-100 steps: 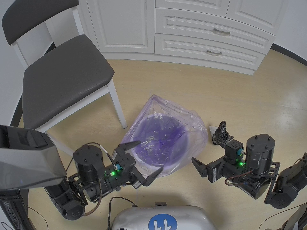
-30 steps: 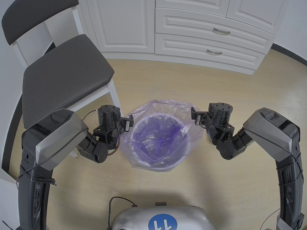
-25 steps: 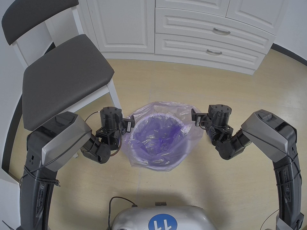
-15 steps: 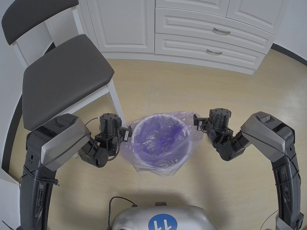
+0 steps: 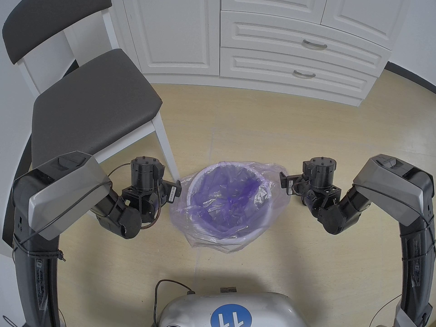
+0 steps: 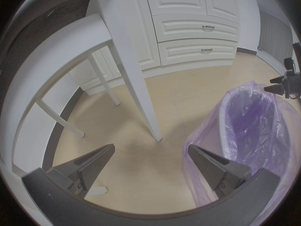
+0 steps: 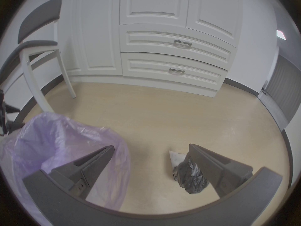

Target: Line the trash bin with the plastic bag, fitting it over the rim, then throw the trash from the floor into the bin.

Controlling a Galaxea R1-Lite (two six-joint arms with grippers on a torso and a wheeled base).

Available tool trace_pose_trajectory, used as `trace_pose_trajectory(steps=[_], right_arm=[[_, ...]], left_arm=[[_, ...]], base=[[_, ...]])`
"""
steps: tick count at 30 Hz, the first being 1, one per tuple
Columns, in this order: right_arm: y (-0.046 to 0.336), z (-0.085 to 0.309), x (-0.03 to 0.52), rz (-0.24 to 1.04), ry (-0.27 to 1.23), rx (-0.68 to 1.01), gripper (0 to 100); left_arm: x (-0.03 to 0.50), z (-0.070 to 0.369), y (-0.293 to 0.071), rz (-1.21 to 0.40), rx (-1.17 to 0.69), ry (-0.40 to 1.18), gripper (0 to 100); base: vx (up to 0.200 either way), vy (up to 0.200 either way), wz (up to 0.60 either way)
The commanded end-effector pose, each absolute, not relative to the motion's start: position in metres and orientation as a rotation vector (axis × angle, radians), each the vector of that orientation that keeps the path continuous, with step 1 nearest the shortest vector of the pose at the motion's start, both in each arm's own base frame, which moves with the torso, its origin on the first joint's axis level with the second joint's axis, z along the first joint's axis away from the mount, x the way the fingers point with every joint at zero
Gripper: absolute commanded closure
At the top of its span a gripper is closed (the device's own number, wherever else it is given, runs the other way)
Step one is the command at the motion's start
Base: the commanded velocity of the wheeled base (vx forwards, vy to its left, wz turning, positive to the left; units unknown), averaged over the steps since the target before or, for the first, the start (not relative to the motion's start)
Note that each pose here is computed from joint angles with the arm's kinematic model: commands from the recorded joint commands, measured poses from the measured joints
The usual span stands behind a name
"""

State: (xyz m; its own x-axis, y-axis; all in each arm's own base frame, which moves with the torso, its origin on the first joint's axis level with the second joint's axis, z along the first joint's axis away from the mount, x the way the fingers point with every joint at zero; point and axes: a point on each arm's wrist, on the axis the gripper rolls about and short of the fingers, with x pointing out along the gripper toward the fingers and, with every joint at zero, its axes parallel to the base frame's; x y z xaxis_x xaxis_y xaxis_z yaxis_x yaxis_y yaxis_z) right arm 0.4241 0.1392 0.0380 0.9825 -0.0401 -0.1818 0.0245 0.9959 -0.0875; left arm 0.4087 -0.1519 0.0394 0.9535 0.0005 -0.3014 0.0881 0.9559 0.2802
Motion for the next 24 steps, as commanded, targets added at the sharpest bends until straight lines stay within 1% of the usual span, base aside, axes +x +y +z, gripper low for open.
trace_pose_trajectory(steps=[1, 4, 5, 8, 14, 23, 24], right_arm=[[0.139, 0.061, 0.395, -0.006, 0.182, -0.135, 0], [0.140, 0.059, 0.387, 0.007, 0.200, -0.158, 0], [0.141, 0.052, 0.379, 0.031, 0.235, -0.196, 0], [0.139, 0.041, 0.372, 0.074, 0.276, -0.239, 0], [0.134, 0.026, 0.358, 0.114, 0.344, -0.311, 0], [0.138, 0.008, 0.356, 0.145, 0.392, -0.349, 0], [0.138, 0.004, 0.356, 0.146, 0.400, -0.352, 0]], left_arm=[[0.394, 0.054, -0.155, -0.064, 0.300, 0.295, 0], [0.386, 0.053, -0.158, -0.086, 0.306, 0.307, 0], [0.374, 0.050, -0.162, -0.143, 0.317, 0.331, 0], [0.364, 0.044, -0.161, -0.205, 0.365, 0.363, 0], [0.352, 0.028, -0.155, -0.238, 0.473, 0.426, 0], [0.348, 0.019, -0.155, -0.255, 0.503, 0.454, 0], [0.348, 0.010, -0.157, -0.261, 0.512, 0.472, 0]], base=[[0.000, 0.000, 0.00], [0.000, 0.000, 0.00], [0.000, 0.000, 0.00], [0.000, 0.000, 0.00], [0.000, 0.000, 0.00], [0.000, 0.000, 0.00], [0.000, 0.000, 0.00]])
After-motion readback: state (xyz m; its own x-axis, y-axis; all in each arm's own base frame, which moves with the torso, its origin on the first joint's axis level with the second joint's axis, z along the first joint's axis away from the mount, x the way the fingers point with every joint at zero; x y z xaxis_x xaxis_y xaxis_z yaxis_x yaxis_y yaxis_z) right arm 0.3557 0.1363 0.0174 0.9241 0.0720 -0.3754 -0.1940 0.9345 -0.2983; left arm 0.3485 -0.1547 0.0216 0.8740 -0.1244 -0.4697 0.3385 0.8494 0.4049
